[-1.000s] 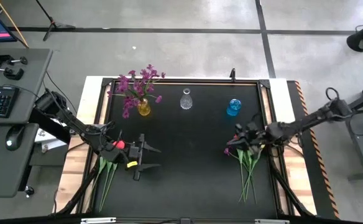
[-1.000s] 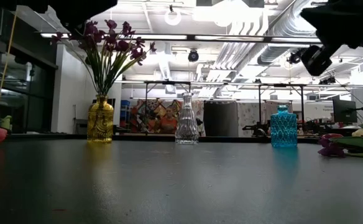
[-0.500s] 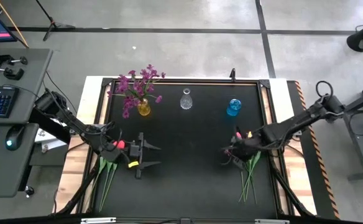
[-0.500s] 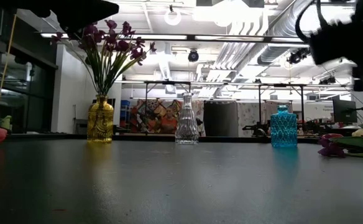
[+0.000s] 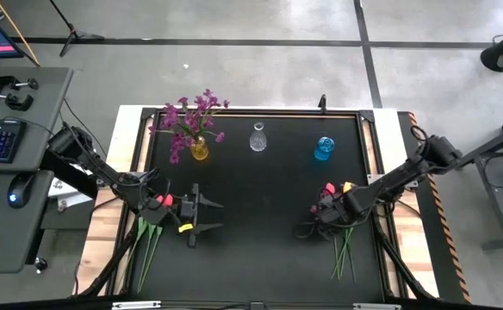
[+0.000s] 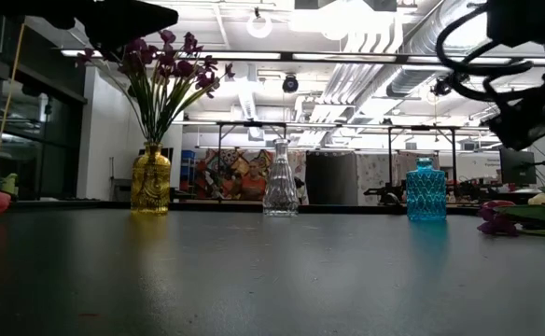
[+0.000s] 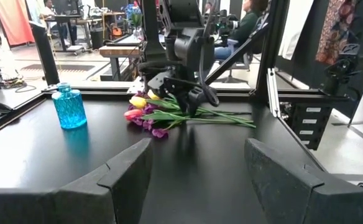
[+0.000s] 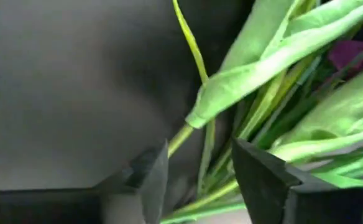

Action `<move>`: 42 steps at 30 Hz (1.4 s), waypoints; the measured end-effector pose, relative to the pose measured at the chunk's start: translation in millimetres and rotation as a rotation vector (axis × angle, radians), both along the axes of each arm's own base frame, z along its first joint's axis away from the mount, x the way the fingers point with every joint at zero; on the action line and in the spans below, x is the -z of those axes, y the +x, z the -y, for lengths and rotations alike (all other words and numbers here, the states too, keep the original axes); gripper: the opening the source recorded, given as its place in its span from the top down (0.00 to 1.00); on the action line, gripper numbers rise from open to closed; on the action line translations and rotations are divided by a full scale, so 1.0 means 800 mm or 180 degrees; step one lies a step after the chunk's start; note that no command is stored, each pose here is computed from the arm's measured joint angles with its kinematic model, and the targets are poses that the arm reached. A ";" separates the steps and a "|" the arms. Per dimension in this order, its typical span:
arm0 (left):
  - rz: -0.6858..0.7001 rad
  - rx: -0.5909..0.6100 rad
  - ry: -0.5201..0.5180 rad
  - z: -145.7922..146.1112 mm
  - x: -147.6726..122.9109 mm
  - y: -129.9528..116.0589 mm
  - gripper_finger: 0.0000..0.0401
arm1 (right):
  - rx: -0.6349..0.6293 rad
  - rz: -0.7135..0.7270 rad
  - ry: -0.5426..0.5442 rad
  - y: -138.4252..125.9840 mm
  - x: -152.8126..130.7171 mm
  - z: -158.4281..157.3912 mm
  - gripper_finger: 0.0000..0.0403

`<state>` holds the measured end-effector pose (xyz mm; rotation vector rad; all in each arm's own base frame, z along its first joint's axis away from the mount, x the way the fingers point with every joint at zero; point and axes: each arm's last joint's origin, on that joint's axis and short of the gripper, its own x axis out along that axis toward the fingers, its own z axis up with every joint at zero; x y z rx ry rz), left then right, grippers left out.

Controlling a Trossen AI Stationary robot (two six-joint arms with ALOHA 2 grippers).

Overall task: Sort flowers into vase by color
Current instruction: Put the right red flower into the transparent flower vase

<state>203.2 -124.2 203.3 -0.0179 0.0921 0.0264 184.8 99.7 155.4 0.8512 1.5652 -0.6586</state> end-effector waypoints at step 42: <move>-0.0169 -0.0111 0.0117 -0.002 0.008 -0.001 0.40 | 0.0621 0.0261 -0.0223 0.010 -0.001 -0.011 0.66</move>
